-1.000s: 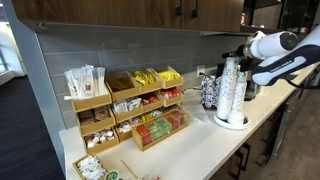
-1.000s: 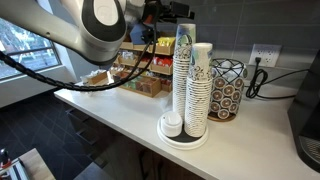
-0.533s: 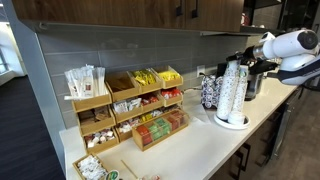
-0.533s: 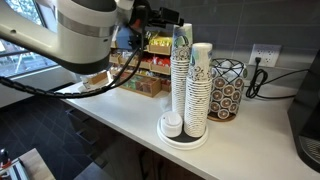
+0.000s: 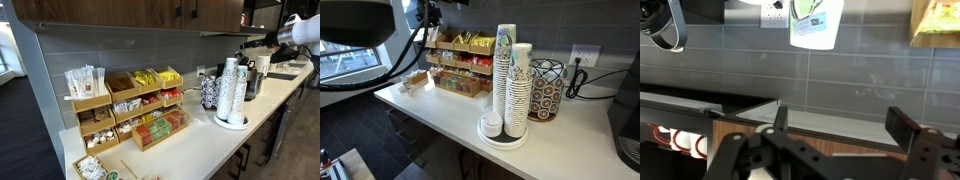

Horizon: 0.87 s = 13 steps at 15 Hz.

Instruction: Stack up the cups on the counter and turn them upside down

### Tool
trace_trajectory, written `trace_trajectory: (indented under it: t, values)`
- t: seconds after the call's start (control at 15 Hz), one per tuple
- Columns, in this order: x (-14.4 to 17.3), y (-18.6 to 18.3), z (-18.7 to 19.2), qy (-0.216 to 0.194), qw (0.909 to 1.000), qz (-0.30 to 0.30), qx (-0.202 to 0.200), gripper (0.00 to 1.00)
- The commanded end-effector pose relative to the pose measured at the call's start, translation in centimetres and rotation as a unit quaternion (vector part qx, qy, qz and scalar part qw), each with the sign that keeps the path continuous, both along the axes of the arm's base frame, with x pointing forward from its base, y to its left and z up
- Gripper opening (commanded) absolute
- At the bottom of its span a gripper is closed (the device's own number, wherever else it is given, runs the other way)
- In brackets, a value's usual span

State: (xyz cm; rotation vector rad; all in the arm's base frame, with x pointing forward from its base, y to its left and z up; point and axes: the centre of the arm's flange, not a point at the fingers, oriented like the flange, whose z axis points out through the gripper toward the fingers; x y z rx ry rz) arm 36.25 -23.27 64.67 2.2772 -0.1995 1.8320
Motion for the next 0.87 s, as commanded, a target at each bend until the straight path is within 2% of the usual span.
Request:
trace_trajectory:
  t: [0.0,0.2,0.53,0.6,0.8]
  values:
    - [-1.9,0.1,3.3,0.037,0.9992,0.011,0.014,1.0]
    - [-3.8,-0.1,4.1,0.083,0.9963,0.014,0.019,1.0]
    - [-6.2,0.0,5.1,0.133,0.9909,0.017,0.008,1.0]
    - [-6.1,-0.1,3.5,0.114,0.9934,0.009,0.007,1.0]
    - [-6.2,0.0,4.0,0.109,0.994,0.012,0.008,1.0]
